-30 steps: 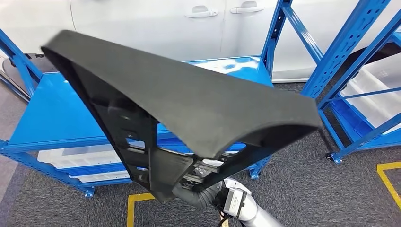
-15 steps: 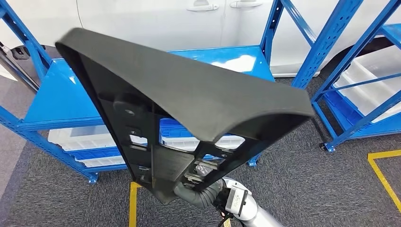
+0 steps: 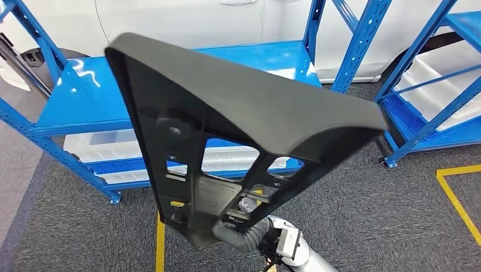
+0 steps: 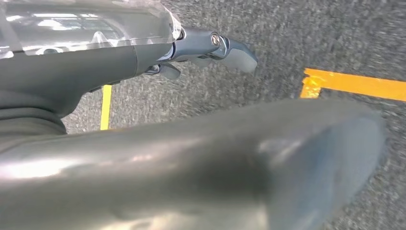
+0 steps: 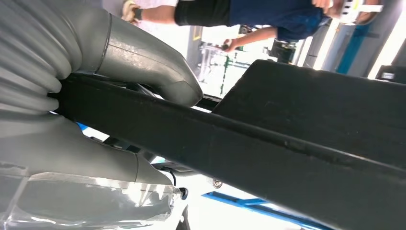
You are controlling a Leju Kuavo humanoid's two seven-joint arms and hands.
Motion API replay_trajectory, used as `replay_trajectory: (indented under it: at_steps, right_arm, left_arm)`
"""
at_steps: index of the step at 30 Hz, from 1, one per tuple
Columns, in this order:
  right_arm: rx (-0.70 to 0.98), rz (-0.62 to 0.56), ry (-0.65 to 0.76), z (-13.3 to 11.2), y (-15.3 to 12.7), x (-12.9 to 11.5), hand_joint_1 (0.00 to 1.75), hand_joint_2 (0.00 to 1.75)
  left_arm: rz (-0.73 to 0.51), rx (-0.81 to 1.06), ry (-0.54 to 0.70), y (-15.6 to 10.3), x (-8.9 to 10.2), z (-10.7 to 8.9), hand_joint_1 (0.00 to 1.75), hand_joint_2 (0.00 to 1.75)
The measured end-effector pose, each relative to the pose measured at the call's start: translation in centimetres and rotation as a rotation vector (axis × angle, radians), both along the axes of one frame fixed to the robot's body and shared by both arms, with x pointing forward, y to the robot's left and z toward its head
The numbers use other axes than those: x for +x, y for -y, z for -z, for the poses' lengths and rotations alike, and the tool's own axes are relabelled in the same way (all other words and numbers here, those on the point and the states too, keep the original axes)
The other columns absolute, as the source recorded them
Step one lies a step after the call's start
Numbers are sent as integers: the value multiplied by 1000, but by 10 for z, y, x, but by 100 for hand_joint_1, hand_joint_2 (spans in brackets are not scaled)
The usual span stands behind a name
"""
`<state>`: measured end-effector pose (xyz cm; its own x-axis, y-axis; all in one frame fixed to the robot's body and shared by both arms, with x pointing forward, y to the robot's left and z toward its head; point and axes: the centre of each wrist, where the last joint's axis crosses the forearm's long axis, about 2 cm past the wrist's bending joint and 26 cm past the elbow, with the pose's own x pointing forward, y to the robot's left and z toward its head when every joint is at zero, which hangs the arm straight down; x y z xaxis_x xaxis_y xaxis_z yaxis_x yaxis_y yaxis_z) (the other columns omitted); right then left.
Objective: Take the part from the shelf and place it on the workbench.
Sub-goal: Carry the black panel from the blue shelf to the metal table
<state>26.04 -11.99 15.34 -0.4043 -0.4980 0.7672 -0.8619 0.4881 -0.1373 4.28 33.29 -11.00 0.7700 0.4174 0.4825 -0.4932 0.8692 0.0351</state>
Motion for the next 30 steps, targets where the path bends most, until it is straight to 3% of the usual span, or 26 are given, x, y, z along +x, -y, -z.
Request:
replay_trajectory:
  at_steps: [20,30]
  right_arm:
    - [11,-3,-23,6,4,-4,175,175]
    - [-87,11,10,6,4,0,175,175]
  left_arm:
    - [-1,4,-2,-1,0,0,0,0]
    - [-5,11,-18,-7,-3,0,0,0]
